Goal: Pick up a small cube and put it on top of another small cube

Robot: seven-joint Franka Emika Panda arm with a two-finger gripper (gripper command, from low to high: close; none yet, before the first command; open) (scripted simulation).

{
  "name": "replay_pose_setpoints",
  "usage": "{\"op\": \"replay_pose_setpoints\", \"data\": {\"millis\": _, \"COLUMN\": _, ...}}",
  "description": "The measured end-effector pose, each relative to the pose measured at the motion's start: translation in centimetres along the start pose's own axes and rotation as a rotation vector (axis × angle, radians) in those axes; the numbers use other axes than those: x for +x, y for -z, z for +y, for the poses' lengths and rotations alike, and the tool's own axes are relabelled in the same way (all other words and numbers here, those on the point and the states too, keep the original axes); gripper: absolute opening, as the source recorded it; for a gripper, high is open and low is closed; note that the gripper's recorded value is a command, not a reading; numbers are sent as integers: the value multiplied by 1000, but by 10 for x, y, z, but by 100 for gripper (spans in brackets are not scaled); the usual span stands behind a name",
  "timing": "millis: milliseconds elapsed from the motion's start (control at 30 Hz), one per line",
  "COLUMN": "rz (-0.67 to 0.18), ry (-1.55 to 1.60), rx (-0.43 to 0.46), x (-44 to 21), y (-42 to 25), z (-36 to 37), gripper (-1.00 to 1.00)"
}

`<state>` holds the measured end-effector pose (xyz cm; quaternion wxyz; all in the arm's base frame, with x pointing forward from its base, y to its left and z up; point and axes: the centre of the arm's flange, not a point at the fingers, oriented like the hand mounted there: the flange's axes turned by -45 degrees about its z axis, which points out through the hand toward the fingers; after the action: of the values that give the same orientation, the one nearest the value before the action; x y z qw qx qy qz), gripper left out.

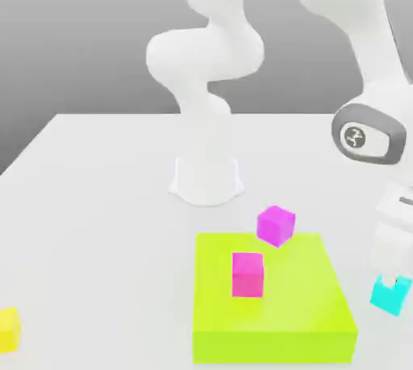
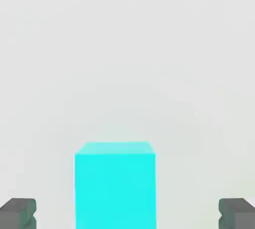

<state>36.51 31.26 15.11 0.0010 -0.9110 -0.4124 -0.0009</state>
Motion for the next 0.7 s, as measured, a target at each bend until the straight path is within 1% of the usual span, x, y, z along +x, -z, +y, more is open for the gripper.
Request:
{"op": "replay_pose_setpoints", "data": {"millis": 33, "rz": -1, "ry": 1, "rx": 0, "x": -1, "y": -13, "z": 0, "gripper": 0}}
{"op": "replay_pose_setpoints", "data": {"millis": 67, "rz": -2, "ry": 2, "rx": -1, "x": -1, "y": -21, "z": -1, "gripper": -100}}
{"op": "replay_pose_setpoints", "data": {"millis": 267, "rz": -2, "ry": 3, "rx": -1, "x": -2, "y": -25, "z": -1, "gripper": -100}}
{"op": "replay_pose_setpoints", "data": {"millis": 467, "rz": -2, "ry": -11, "rx": 0, "x": -1, "y": 33, "z": 2, "gripper": -100}}
{"op": "replay_pose_setpoints", "data": {"millis": 500, "rz": 0, "ry": -60, "rx": -2, "x": -2, "y": 36, "z": 18, "gripper": -100}}
{"op": "replay_pose_setpoints", "data": {"millis": 567, "rz": 6, "ry": -181, "rx": -17, "x": -9, "y": 43, "z": 73, "gripper": -100}}
{"op": "replay_pose_setpoints", "data": {"millis": 700, "rz": 17, "ry": -411, "rx": -55, "x": -45, "y": 56, "z": 181, "gripper": -100}}
